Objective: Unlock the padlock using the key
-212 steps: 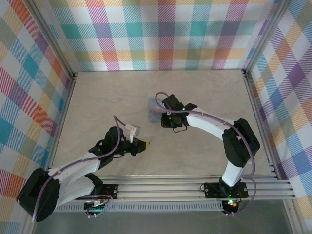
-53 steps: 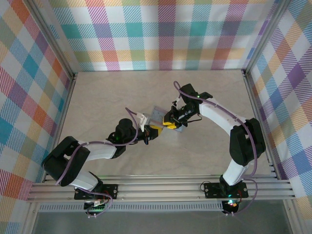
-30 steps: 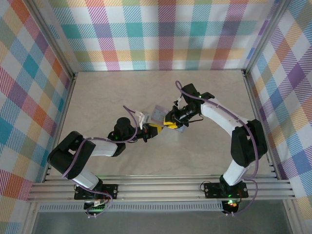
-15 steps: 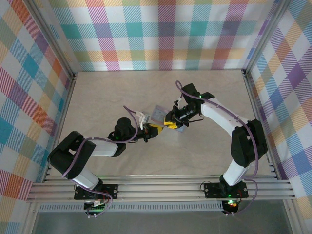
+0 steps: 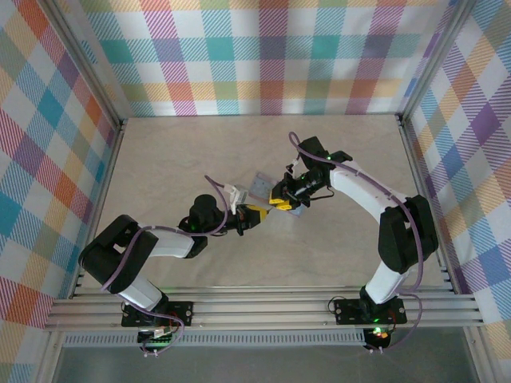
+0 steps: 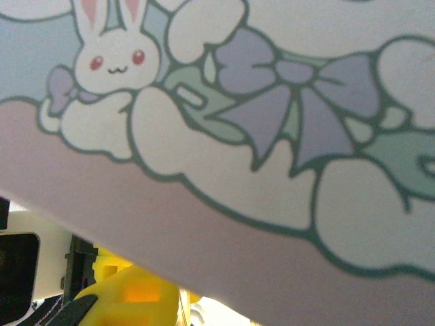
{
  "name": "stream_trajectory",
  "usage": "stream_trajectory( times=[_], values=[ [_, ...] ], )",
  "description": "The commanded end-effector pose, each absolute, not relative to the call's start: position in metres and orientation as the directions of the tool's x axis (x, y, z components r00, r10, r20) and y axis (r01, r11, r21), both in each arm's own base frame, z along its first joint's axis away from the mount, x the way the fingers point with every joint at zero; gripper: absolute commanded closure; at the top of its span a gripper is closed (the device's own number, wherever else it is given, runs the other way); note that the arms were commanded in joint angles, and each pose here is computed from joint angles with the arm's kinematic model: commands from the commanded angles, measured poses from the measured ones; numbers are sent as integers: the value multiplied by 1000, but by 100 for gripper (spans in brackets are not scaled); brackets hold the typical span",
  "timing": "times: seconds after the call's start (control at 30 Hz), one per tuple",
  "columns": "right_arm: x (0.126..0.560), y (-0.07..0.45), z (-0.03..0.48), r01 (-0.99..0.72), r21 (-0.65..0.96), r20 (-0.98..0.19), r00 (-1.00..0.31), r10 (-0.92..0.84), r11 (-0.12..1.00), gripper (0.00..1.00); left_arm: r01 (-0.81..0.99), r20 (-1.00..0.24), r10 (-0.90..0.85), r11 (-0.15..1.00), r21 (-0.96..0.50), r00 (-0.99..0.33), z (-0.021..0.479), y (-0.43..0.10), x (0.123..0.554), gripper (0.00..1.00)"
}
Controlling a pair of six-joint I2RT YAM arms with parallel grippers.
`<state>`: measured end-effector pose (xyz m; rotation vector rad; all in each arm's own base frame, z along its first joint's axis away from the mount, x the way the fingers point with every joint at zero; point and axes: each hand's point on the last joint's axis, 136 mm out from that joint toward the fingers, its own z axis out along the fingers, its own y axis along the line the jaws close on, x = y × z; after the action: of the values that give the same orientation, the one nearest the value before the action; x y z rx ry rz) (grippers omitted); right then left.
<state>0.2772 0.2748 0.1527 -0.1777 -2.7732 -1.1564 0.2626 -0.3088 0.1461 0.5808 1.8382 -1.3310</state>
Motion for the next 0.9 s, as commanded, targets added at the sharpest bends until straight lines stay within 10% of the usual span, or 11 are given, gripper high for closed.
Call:
stream_trajectory(
  times=[0.0, 0.87],
  values=[
    [276, 276, 177, 98, 748, 100, -994, 35, 657, 100, 764, -824, -78, 335, -552, -561, 150, -310, 258, 100],
    [275, 277, 170, 105, 757, 110, -993, 33, 645, 100, 756, -809, -149, 292, -585, -569, 163, -314, 267, 100]
  ],
)
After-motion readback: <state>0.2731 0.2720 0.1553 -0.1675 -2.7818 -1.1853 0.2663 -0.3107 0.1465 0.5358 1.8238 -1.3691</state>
